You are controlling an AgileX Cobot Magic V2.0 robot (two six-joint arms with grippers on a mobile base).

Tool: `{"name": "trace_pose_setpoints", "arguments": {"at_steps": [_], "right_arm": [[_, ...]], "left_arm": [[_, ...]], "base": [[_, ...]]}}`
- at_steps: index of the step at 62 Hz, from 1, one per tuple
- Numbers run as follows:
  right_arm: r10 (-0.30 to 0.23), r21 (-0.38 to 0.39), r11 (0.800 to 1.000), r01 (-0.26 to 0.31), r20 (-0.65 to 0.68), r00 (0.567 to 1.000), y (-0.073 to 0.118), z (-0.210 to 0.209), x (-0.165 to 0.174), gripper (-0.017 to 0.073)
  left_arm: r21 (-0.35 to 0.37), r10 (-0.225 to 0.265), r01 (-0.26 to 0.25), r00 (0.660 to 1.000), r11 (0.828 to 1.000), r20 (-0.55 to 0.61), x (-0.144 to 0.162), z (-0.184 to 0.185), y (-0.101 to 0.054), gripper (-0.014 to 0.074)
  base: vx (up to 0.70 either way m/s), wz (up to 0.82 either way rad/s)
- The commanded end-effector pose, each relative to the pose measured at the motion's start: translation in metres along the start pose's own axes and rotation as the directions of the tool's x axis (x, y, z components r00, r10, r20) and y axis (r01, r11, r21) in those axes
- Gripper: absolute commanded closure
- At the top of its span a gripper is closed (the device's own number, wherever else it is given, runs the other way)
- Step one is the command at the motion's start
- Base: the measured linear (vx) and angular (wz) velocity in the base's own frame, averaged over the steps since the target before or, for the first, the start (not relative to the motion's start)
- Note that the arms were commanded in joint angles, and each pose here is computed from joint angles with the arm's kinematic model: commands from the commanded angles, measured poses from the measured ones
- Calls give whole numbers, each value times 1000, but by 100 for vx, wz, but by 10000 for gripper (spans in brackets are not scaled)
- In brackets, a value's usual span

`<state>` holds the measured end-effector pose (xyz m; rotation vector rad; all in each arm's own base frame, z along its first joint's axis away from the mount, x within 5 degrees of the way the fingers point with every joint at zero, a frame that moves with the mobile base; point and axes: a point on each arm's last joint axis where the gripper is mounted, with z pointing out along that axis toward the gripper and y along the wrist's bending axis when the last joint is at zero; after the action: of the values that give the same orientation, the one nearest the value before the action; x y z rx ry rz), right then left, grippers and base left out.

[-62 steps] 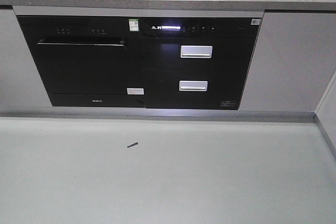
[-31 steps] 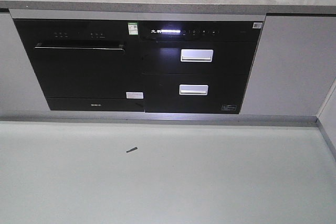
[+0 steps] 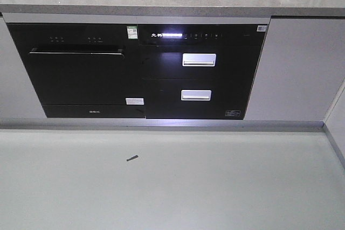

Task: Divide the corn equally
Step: 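Continue driving toward the counter, turning to face the corn pot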

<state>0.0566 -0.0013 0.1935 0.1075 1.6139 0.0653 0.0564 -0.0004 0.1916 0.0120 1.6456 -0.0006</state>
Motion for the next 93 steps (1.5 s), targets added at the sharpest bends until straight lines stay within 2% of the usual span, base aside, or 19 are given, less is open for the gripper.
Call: {"name": "trace_pose_setpoints", "arguments": {"at_steps": [1, 93], "right_arm": [[-17, 0, 1000, 17, 69, 997, 0, 0, -4, 565], [-17, 0, 1000, 17, 70, 997, 0, 0, -4, 565]], "left_arm": [[-1, -7, 7, 997, 1000, 75, -2, -1, 0, 600], [-1, -7, 7, 997, 1000, 75, -2, -1, 0, 600]], "base": [[5, -4], [5, -4]]}}
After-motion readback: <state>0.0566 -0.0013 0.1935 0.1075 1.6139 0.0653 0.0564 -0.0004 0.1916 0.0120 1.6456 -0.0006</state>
